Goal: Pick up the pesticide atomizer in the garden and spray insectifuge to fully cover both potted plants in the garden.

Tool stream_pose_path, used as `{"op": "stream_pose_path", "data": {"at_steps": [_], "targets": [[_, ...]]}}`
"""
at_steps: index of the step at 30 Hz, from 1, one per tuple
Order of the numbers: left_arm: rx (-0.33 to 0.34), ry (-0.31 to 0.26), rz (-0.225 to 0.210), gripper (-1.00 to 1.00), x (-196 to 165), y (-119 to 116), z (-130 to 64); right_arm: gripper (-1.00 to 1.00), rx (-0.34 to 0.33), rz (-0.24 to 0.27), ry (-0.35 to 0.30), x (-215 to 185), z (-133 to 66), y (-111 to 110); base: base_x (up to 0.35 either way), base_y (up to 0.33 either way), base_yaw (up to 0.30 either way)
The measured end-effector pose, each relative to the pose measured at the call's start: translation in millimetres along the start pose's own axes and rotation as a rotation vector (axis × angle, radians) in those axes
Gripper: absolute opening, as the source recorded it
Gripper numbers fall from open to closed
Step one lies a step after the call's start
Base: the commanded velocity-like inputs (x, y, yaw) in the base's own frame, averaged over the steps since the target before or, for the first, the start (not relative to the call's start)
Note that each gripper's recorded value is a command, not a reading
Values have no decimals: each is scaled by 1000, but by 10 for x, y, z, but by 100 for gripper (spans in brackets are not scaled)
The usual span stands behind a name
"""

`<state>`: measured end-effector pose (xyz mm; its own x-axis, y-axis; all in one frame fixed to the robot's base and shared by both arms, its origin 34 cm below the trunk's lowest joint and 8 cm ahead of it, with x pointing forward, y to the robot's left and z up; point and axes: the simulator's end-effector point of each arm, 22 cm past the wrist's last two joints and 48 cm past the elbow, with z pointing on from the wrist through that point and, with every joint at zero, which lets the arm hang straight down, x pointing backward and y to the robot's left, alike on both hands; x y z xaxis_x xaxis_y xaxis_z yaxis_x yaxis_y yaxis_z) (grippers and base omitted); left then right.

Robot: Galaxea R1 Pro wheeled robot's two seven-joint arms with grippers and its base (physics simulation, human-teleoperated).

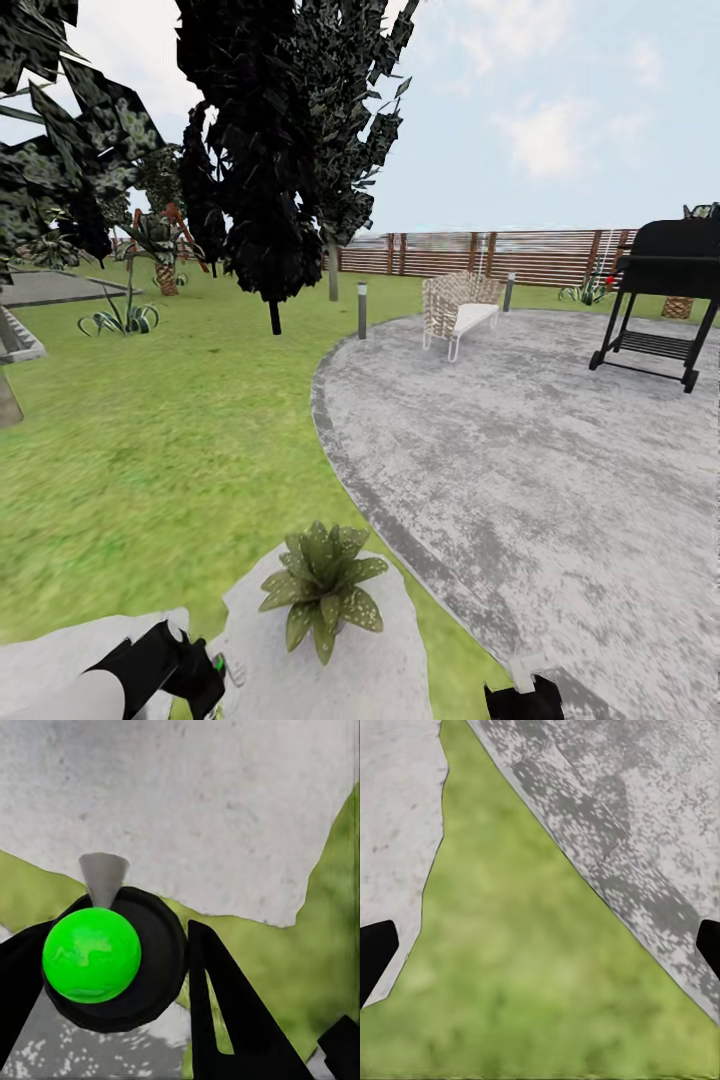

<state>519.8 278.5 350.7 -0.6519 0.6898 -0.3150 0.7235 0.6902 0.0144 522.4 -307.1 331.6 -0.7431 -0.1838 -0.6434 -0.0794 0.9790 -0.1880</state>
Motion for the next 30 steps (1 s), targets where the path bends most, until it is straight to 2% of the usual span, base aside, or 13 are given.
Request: {"op": "stream_pose_path", "data": {"at_steps": [7,9,10,12,14,16,20,21,22,27,30], "targets": [[18,-9,-9,-100,-31,-77,26,100,-11,-8,1,4,0,26,-331,6,0],[19,-22,0,-100,-65,-85,28,100,-16,-18,0,-5,0,42,-338,0,0],[21,-43,14,-100,-113,-94,29,100,-32,-43,-2,-12,0,86,-265,0,0],[27,-79,43,-100,-194,-114,24,100,-101,-135,-12,-48,-9,258,-128,0,0],[55,-113,79,-100,-265,-179,11,100,-203,-224,-52,-234,-32,473,-31,0,0],[128,-132,164,-100,-297,-338,-22,100,-331,-290,-158,-765,-128,690,-5,0,0],[220,-63,276,-100,-142,-530,-48,100,-503,-421,-242,-1156,-363,1101,-1,0,0],[274,-19,329,-100,-59,-609,-91,100,-568,-503,-275,-1281,-485,1338,0,0,0],[302,-6,339,-100,-24,-647,-117,100,-588,-534,-288,-1325,-532,1431,0,0,0],[454,23,353,-100,55,-891,-280,100,-735,-610,-307,-1375,-791,1744,0,0,0],[429,25,387,-100,23,-714,-351,100,-746,-604,-335,-1480,-844,1856,0,0,0]]}}
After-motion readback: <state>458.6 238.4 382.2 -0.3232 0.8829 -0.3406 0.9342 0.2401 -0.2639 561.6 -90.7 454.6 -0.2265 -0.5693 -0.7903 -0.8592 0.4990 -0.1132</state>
